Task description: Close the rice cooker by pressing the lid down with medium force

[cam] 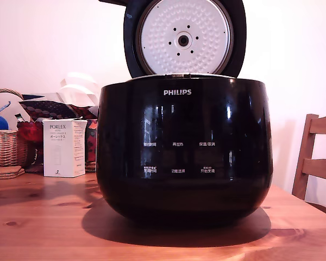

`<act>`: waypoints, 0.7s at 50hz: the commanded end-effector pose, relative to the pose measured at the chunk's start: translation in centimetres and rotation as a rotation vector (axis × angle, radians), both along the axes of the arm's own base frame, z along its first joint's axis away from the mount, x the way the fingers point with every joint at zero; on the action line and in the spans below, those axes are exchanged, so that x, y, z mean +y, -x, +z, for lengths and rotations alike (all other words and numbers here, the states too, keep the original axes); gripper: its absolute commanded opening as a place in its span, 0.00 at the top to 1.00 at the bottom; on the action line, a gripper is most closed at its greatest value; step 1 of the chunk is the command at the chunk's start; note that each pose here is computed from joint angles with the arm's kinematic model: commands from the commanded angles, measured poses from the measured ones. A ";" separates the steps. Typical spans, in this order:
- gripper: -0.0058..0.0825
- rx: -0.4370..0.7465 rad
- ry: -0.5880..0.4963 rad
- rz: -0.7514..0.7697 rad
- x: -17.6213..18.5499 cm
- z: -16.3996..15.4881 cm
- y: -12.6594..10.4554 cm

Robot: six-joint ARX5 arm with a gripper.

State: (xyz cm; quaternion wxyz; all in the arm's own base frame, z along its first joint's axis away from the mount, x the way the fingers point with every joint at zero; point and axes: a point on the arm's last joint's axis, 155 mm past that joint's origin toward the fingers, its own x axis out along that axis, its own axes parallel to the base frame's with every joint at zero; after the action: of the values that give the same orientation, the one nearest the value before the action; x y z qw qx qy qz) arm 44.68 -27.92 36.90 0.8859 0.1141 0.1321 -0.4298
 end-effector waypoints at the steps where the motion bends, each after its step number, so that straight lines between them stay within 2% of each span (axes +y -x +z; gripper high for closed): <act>1: 0.96 0.057 -0.018 -0.045 -1.3 -1.8 0.9; 10: 0.96 0.147 -0.027 -0.069 -2.1 -3.2 2.6; 21: 0.96 0.292 0.022 -0.142 -4.3 -4.0 5.6; 35: 0.96 0.418 -0.026 -0.148 -5.5 -6.2 8.4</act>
State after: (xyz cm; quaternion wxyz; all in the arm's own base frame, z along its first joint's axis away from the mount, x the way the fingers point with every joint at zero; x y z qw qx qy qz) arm 36.04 -33.43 32.02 0.8048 0.0417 0.2921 -0.5150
